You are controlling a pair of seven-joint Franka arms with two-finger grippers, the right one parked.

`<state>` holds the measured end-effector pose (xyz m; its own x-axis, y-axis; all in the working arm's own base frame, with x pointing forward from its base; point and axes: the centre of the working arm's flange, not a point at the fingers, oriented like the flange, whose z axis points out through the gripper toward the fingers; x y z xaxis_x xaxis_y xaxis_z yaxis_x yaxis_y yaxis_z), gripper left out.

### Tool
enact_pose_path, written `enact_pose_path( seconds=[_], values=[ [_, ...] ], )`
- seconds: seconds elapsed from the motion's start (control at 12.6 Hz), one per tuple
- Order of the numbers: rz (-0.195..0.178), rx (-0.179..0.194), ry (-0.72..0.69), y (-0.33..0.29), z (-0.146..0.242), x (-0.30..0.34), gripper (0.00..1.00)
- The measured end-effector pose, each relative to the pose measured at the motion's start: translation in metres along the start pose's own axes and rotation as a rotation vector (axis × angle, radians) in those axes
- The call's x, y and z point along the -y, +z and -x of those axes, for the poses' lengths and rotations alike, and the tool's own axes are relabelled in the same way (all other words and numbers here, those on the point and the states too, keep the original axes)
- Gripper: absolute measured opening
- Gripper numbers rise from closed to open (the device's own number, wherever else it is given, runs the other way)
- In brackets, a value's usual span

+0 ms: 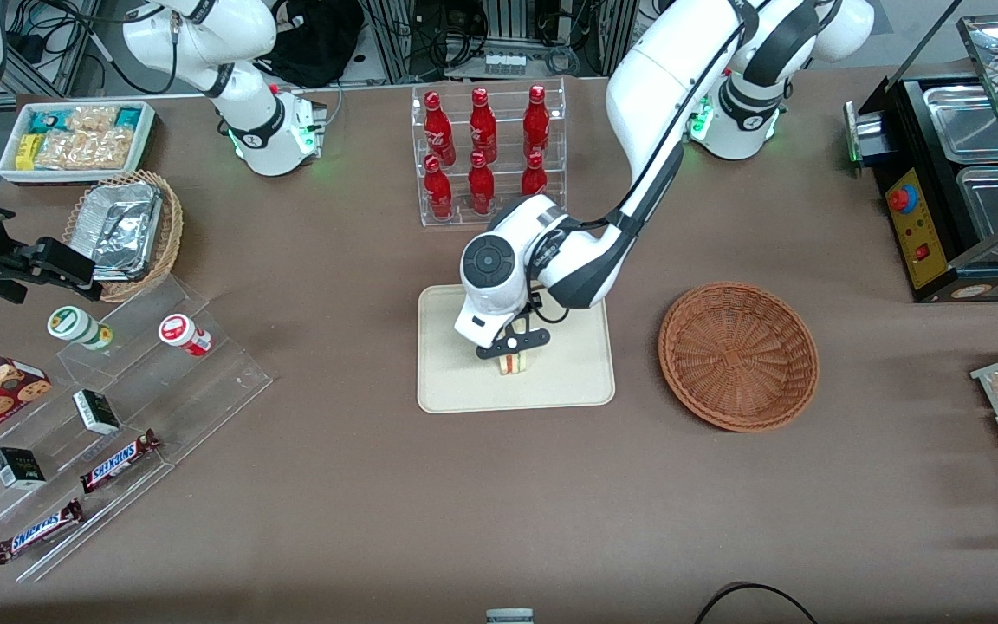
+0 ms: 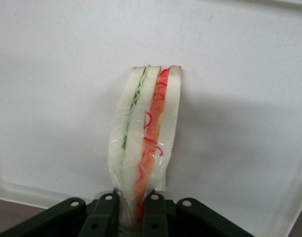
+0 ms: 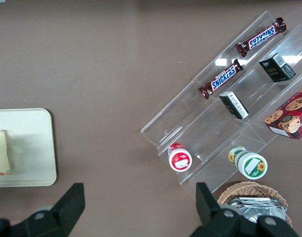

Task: Place sandwich from basket to tray
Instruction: 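Lower the sandwich onto the tray and open the left gripper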

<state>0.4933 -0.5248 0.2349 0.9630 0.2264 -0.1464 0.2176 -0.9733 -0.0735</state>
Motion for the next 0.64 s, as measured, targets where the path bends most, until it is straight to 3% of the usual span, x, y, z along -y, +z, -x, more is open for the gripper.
enact_pose_path(
  seconds=[0.08,0.16,0.48,0.64],
  values=[
    [0.001,-0.002,-0.002,-0.001,-0.002,0.0,0.19],
    [0.004,-0.005,-0.004,-0.002,-0.003,0.0,0.29],
    [0.047,-0.036,-0.007,-0.042,-0.007,-0.002,0.73],
    [0.043,-0.041,-0.017,-0.084,-0.007,0.01,0.95]
  ],
)
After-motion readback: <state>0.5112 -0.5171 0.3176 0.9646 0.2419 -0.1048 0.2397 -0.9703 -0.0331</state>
